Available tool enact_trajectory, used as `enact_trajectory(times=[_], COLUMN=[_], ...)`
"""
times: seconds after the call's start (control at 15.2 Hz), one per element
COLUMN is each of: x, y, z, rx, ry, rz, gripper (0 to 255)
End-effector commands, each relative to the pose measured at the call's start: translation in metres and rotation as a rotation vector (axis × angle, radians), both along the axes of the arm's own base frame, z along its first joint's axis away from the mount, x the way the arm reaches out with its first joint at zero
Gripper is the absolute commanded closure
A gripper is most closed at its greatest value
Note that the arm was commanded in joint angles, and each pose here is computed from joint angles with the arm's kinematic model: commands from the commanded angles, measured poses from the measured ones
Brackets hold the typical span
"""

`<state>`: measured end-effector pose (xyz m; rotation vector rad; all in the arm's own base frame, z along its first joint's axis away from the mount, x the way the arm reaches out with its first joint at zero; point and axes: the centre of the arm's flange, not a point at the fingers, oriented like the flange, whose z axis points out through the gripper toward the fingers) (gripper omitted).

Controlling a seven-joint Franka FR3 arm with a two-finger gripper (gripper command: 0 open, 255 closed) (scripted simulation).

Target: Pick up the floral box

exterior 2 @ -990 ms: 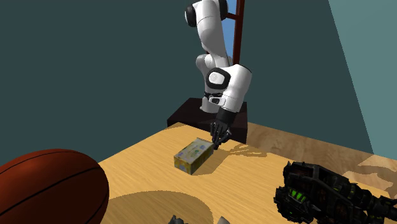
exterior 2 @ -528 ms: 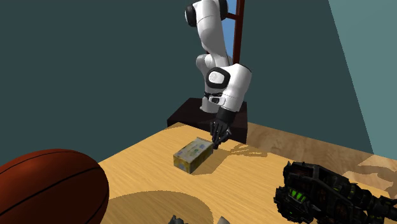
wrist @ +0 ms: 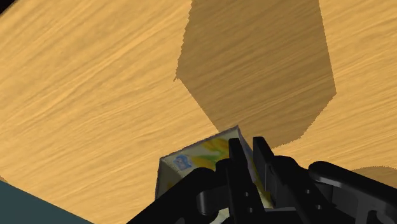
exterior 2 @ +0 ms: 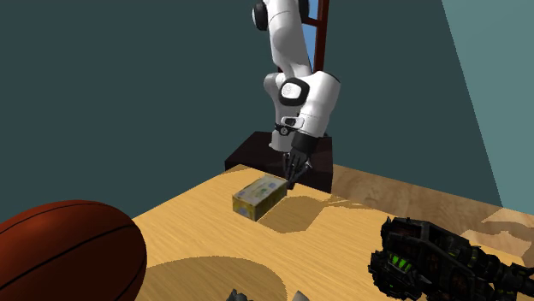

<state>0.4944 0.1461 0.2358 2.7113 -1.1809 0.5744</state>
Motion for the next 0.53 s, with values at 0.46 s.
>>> enact_trajectory(times=[0.46], x=[0.0], y=[0.0], z=[0.037], rx=[0.0], ry=[0.0], rz=[0.0], gripper=[255])
